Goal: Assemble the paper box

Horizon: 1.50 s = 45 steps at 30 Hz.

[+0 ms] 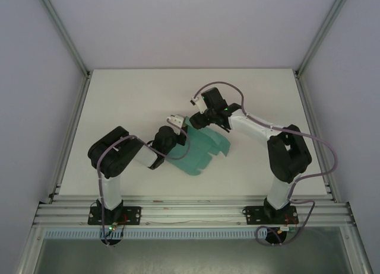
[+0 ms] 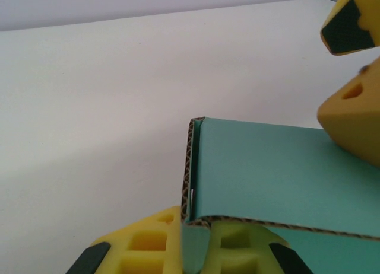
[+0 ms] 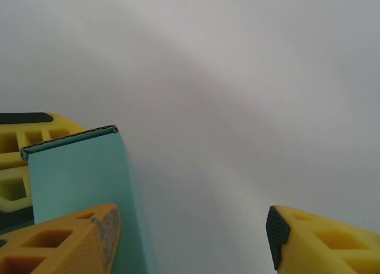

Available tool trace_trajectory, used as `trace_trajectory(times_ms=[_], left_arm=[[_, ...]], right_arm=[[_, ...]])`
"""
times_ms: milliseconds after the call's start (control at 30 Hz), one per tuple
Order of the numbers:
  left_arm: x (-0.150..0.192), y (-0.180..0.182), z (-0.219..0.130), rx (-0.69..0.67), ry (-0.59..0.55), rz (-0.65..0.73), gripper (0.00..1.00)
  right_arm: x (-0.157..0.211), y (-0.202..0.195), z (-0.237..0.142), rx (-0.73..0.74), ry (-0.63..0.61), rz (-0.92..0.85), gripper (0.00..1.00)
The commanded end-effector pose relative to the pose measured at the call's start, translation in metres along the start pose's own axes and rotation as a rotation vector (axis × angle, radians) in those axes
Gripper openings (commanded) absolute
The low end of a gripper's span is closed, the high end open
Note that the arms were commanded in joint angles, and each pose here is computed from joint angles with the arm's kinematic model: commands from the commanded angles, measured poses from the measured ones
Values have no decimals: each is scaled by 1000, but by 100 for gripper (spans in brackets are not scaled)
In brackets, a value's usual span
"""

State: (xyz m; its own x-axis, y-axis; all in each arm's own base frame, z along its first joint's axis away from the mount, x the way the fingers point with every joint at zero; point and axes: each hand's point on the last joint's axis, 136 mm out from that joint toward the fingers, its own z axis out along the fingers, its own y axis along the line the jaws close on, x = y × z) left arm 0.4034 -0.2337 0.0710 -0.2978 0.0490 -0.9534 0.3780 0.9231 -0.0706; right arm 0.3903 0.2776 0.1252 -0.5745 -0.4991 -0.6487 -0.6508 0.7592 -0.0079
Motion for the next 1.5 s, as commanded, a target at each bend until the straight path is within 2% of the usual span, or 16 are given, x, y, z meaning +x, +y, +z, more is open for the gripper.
trace_trajectory(times_ms=[0, 33, 133, 300, 500, 733, 900, 1033, 1200, 1267, 1400, 1467], left_arm=[[58, 24, -9, -95, 182, -6, 8], [60, 17, -10, -56, 189, -15, 23], [60, 6, -10, 10, 203, -25, 34], [48, 2, -7, 39, 178, -50, 36], [9, 4, -6, 53, 92, -103, 37], [-4, 4, 9, 135, 86, -136, 37], [9, -6, 23, 184, 133, -120, 25], [12, -3, 28, 167, 124, -122, 1], [16, 7, 25, 113, 123, -129, 0], [13, 9, 18, 98, 123, -160, 0], [2, 18, 0, 49, 132, -249, 0], [1, 19, -8, 40, 177, -296, 0]], right_arm=[[55, 7, 4, -1, 184, 44, 67], [57, 6, 4, 1, 188, 43, 67], [62, 7, 6, 0, 205, 29, 67], [63, 11, 7, -29, 210, 6, 67], [64, 11, 7, -32, 220, -3, 66], [63, 14, 5, -48, 218, -9, 66], [61, 15, 5, -57, 219, -10, 66], [63, 16, 6, -67, 232, -4, 66], [51, 9, -5, -51, 186, 76, 67], [41, 3, -17, -22, 146, 128, 72], [23, -5, -66, 28, 11, 215, 83], [21, -7, -94, 42, -56, 242, 88]])
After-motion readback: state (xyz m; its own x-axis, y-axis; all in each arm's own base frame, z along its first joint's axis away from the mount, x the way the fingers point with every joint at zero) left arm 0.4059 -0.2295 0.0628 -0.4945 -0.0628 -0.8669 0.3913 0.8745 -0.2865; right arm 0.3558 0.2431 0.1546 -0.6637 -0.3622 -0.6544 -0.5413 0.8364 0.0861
